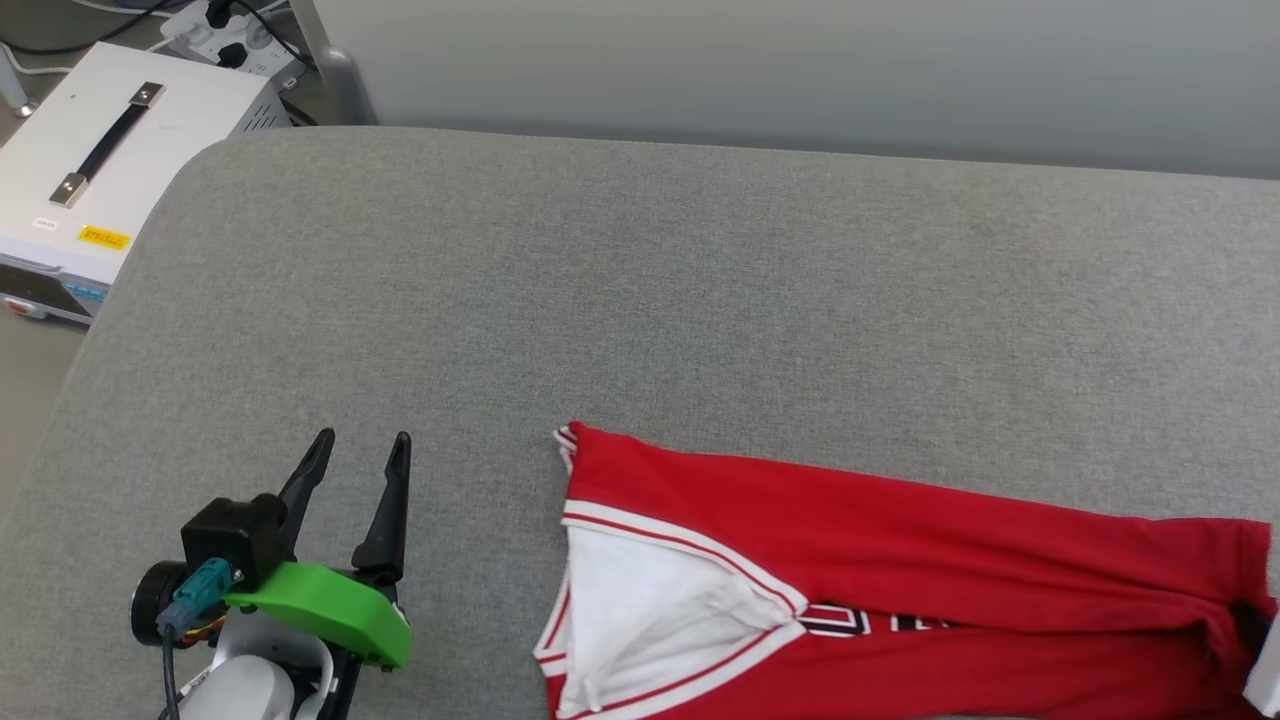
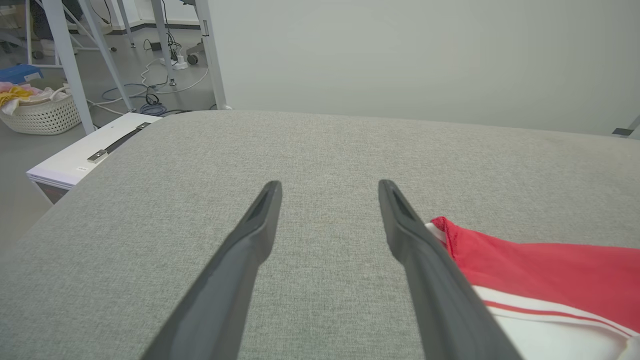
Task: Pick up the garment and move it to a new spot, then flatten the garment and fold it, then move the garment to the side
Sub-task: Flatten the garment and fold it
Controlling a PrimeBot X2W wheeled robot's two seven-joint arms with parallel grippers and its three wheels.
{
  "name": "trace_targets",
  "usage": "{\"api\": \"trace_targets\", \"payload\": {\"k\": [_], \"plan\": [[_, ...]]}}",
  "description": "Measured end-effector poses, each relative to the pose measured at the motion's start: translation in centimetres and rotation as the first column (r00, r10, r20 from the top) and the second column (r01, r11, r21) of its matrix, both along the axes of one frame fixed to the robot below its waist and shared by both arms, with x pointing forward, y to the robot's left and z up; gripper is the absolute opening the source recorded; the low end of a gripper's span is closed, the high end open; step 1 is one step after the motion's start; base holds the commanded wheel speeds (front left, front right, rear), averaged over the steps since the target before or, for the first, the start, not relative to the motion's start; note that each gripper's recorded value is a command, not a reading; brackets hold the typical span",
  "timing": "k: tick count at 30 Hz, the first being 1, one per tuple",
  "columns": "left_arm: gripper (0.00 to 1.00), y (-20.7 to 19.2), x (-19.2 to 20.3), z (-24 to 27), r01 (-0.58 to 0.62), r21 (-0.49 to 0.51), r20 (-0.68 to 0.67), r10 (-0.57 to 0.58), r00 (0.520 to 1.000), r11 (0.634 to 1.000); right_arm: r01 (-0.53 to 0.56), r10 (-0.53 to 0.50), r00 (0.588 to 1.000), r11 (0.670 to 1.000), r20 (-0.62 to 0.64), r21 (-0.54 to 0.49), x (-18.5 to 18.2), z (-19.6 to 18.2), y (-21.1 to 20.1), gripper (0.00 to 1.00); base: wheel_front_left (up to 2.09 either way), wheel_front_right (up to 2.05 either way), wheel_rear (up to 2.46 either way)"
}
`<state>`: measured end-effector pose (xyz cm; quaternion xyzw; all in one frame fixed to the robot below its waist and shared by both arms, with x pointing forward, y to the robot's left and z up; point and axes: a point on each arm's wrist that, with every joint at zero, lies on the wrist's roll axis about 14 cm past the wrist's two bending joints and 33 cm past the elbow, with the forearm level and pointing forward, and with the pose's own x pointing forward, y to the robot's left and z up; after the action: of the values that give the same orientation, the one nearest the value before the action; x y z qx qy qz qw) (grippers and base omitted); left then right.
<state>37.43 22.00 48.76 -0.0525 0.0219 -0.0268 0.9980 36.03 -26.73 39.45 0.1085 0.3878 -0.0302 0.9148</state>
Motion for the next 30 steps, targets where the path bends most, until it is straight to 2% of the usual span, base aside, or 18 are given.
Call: {"api": "trace_targets", "payload": {"k": [4, 10, 16, 22, 30], "plan": [[1.0, -0.2, 0.0, 0.0, 0.004, -0.007, 0.002, -0.004, 1.0, 1.0, 0.027, -0.027, 1.0, 0.996, 0.01, -0.089, -0.1, 0.7, -2.9, 0.0, 0.0, 0.0, 0.0], [1.0, -0.3, -0.2, 0.2, 0.004, -0.008, 0.009, -0.004, 1.0, 1.0, 0.028, -0.026, 0.999, 0.997, 0.028, -0.076, 0.0, 1.2, -2.6, 0.0, 0.0, 0.0, 0.0], [1.0, -0.5, -0.7, 0.3, 0.002, -0.023, 0.015, -0.002, 1.0, 1.0, -0.027, 0.029, 0.996, 0.999, 0.081, -0.027, 0.3, 3.1, 0.0, 0.0, 0.0, 0.0, 0.0], [1.0, -0.6, -1.7, 0.6, -0.004, -0.04, 0.025, 0.005, 1.0, 0.999, -0.098, 0.093, 0.99, 0.995, 0.103, 0.037, -1.0, 4.4, 3.3, 0.0, 0.0, 0.0, 0.0], [1.0, -0.4, -2.9, 1.1, -0.026, -0.058, 0.048, 0.028, 0.998, 0.998, -0.208, 0.183, 0.972, 0.963, 0.15, 0.173, -1.9, 6.5, 9.8, 0.0, 0.0, 0.0, 0.0]]}}
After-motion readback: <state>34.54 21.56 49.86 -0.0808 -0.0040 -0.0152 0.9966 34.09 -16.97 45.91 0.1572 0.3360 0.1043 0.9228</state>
